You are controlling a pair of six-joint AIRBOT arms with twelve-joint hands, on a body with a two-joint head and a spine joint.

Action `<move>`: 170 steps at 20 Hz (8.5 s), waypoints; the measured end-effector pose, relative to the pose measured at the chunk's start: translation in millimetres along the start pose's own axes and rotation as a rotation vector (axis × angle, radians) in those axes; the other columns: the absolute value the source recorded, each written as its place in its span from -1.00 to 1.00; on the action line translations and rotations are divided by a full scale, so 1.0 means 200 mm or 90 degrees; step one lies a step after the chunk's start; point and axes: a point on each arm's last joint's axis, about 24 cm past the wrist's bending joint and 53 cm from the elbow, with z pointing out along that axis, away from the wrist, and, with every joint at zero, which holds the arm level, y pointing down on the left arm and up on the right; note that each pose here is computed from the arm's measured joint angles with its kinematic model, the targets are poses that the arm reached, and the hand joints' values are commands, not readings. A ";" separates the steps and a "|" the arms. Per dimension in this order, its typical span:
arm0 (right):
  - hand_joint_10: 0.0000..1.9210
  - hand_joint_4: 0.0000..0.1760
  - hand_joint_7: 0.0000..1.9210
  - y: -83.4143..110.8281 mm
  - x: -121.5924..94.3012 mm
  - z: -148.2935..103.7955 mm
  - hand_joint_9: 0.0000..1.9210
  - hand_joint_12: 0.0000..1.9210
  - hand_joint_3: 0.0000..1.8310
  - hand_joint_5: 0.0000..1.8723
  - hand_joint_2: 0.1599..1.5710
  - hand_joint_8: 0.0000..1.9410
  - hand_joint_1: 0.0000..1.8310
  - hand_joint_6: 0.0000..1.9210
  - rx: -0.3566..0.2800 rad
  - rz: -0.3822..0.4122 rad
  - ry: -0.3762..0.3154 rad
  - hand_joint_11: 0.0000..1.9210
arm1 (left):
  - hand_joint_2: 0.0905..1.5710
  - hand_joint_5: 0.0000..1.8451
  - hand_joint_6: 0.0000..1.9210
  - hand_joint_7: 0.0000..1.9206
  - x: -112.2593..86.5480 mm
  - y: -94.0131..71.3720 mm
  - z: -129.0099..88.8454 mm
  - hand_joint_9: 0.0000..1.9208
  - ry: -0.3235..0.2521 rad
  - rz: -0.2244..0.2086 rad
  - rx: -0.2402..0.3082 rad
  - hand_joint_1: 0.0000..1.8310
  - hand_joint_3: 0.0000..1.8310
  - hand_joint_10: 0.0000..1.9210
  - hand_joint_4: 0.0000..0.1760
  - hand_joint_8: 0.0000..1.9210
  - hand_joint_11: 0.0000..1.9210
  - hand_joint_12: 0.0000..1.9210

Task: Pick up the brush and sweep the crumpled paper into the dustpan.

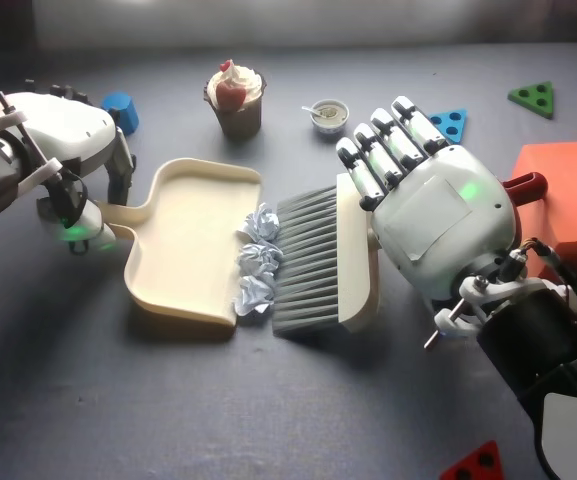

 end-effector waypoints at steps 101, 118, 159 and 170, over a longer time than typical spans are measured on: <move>1.00 -0.10 0.22 0.30 -0.44 0.40 0.38 1.00 -1.00 -0.03 0.51 1.00 0.58 1.00 -0.128 -0.245 -0.004 0.51 | 0.36 0.10 -0.05 -0.56 -0.04 -0.01 -0.01 -0.66 -0.031 0.012 0.016 0.15 -1.00 -1.00 0.37 -1.00 -0.95 -0.23; 1.00 -0.15 0.23 0.46 -0.49 0.44 0.40 1.00 -1.00 0.00 0.52 1.00 0.56 1.00 -0.128 -0.181 -0.063 0.53 | 0.36 0.10 -0.03 -0.58 -0.03 -0.01 0.00 -0.67 -0.030 0.012 0.016 0.15 -1.00 -1.00 0.16 -1.00 -0.96 -0.21; 1.00 -1.00 -0.43 0.14 -0.48 -0.16 -0.40 1.00 -1.00 -0.47 -0.19 1.00 -0.03 0.75 -0.124 -0.213 0.037 -0.36 | 0.16 -0.26 -1.00 -0.60 -0.10 -0.03 -0.01 -0.64 -0.042 0.002 0.020 0.03 -0.99 -1.00 0.53 -0.99 -0.88 -0.35; -1.00 -1.00 -0.86 0.03 -0.33 -0.20 -0.86 -0.91 -1.00 -0.93 -0.24 -1.00 -0.38 -1.00 -0.099 -0.173 0.160 -0.86 | 0.18 -0.21 -0.99 -0.57 -0.36 -0.26 -0.08 -0.63 -0.064 0.005 0.071 0.00 -1.00 -1.00 0.47 -0.99 -0.90 -0.33</move>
